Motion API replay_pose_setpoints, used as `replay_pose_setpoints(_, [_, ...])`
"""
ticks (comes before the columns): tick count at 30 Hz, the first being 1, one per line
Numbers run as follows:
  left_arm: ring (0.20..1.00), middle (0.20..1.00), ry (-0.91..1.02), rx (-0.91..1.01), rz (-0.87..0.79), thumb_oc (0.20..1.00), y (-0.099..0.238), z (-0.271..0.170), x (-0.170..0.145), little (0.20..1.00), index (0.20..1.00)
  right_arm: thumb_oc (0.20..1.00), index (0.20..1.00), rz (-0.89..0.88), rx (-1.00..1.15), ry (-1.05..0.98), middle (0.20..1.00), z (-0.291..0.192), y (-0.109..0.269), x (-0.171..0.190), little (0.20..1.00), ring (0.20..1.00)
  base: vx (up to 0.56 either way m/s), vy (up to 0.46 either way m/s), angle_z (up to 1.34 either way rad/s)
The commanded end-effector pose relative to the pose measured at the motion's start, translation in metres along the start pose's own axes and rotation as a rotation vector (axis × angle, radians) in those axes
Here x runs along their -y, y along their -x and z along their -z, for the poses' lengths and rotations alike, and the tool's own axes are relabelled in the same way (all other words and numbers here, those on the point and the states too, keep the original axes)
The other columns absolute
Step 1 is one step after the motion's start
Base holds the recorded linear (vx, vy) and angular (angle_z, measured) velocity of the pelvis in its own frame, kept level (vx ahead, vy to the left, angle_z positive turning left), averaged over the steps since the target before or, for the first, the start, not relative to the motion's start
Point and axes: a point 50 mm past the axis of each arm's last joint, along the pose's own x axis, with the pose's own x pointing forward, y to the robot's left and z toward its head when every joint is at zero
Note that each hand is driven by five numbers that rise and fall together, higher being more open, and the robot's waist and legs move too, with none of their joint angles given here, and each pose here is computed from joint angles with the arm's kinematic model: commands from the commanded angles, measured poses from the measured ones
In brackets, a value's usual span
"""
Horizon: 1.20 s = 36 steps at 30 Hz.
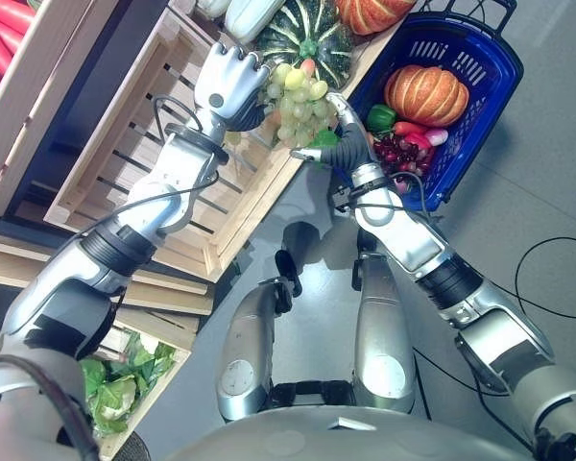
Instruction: Pick up fruits and vegetables into the basket
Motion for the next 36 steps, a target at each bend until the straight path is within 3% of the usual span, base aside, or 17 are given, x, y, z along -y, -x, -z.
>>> replay_pose_setpoints(1, [0.2, 0.2, 0.025, 0.074, -0.222, 0.2, -0.01, -0.005, -0.059, 0.2, 0.2, 1.0, 1.0, -0.135, 0.247, -0.101, 1.0, -0.06, -0.01, -0.017, 1.0, 1.0, -0.01, -0.106, 0.09])
replay_pose_setpoints(19, [0.2, 0.2, 0.084, 0.072, -0.194, 0.2, -0.013, -0.009, -0.064, 0.2, 0.2, 1.0, 1.0, 0.093, 0.153, -0.119, 1.0, -0.044, -0.015, -0.01, 1.0, 1.0, -0.01, -0.035, 0.07])
replay_pose_setpoints(27, [0.2, 0.2, 0.148, 0.043, -0.172, 0.2, -0.013, -0.01, -0.059, 0.2, 0.2, 1.0, 1.0, 0.062, 0.243, -0.118, 1.0, -0.058, -0.014, -0.011, 1.0, 1.0, 0.0, 0.001, 0.0])
replay_pose_setpoints(29, [0.2, 0.2, 0.161, 0.036, -0.175, 0.2, -0.013, -0.009, -0.057, 0.2, 0.2, 0.777, 0.777, 0.045, 0.241, -0.128, 0.777, -0.059, -0.014, -0.011, 0.777, 0.777, 0.0, 0.0, 0.0])
replay_pose_setpoints(30, [0.2, 0.2, 0.161, 0.036, -0.175, 0.2, -0.013, -0.009, -0.057, 0.2, 0.2, 0.777, 0.777, 0.045, 0.241, -0.128, 0.777, -0.059, -0.014, -0.011, 0.777, 0.777, 0.0, 0.0, 0.0])
replay_pose_setpoints(31, [0.2, 0.2, 0.163, 0.035, -0.176, 0.2, -0.013, -0.009, -0.057, 0.2, 0.2, 0.708, 0.708, 0.035, 0.239, -0.141, 0.708, -0.06, -0.014, -0.012, 0.708, 0.708, 0.0, 0.0, 0.0])
replay_pose_setpoints(32, [0.2, 0.2, 0.167, 0.029, -0.181, 0.2, -0.013, -0.008, -0.056, 0.2, 0.2, 0.2, 0.2, 0.026, 0.248, -0.135, 0.2, -0.059, -0.014, -0.013, 0.2, 0.2, 0.0, 0.0, 0.0])
replay_pose_setpoints(36, [0.2, 0.2, 0.175, 0.026, -0.184, 0.2, -0.013, -0.007, -0.054, 0.2, 0.2, 0.2, 0.2, -0.007, 0.237, -0.095, 0.2, -0.056, -0.016, -0.016, 0.2, 0.2, 0.0, -0.008, 0.0])
